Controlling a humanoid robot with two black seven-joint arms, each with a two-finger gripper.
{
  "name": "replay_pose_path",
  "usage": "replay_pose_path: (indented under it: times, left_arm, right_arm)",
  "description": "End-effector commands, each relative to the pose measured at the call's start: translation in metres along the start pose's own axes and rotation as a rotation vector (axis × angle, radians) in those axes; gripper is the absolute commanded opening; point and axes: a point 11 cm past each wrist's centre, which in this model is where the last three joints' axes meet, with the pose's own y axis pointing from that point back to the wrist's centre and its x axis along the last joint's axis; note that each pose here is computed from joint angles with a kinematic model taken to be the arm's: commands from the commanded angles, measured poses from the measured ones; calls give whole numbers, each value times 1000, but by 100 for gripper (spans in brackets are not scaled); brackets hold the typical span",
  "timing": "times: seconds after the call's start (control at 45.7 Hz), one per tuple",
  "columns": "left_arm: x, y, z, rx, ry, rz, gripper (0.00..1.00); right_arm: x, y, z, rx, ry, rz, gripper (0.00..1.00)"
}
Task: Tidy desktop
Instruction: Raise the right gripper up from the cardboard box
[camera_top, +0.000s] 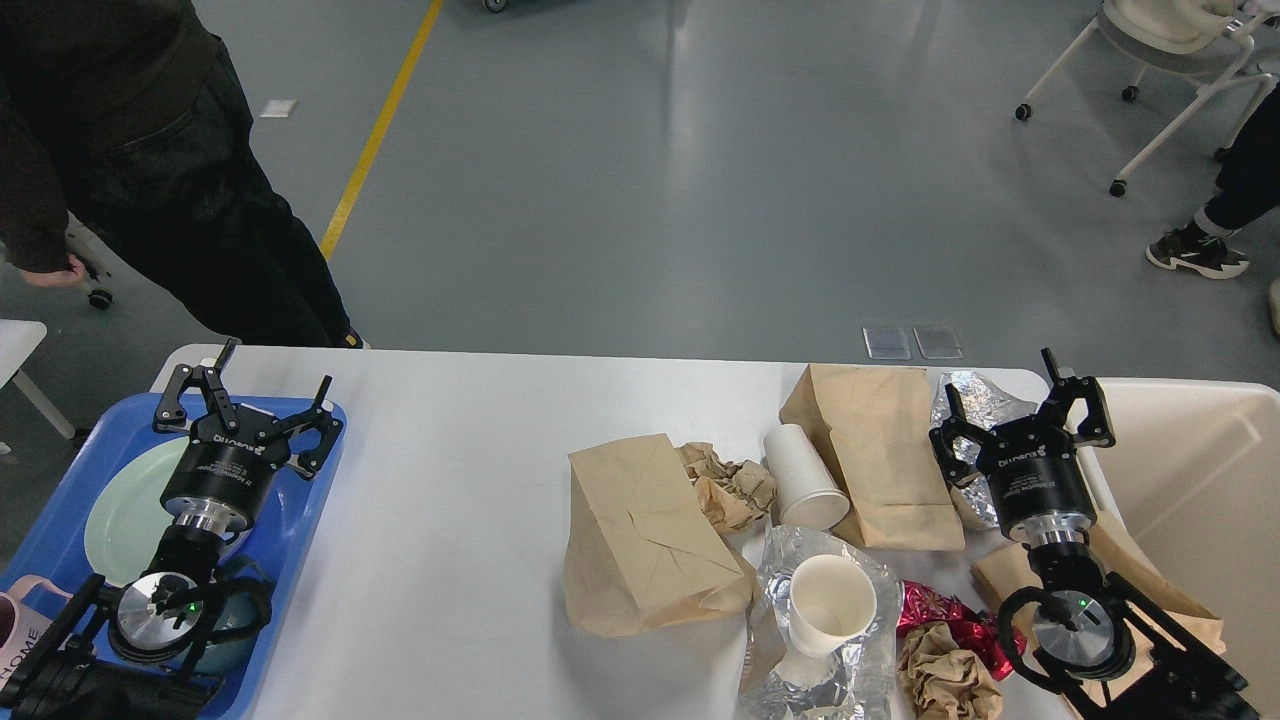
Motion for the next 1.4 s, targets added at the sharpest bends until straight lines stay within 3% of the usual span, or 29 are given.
replay_pose_path:
  times: [0.0,0.591,0.788,0.963,1.226,1.379]
  left_arm:
    - [0,0,0,0,0,-1,97]
    - [0,0,0,0,0,0,97]
    - [0,0,0,0,0,0,97]
    - [0,0,0,0,0,0,97]
    - [0,0,0,0,0,0,97]
    - [0,0,0,0,0,0,97]
  right_arm:
    - [0,0,0,-1,-1,-1,100]
    - [-3,-8,-3,8,4,-6,100]
    - [16,-10,-52,117,3,35,100]
    - [30,-1,-58,136,-17,79,100]
    - [34,6,-45,85,-16,83,100]
    - [32,13,-21,-17,4,77,100]
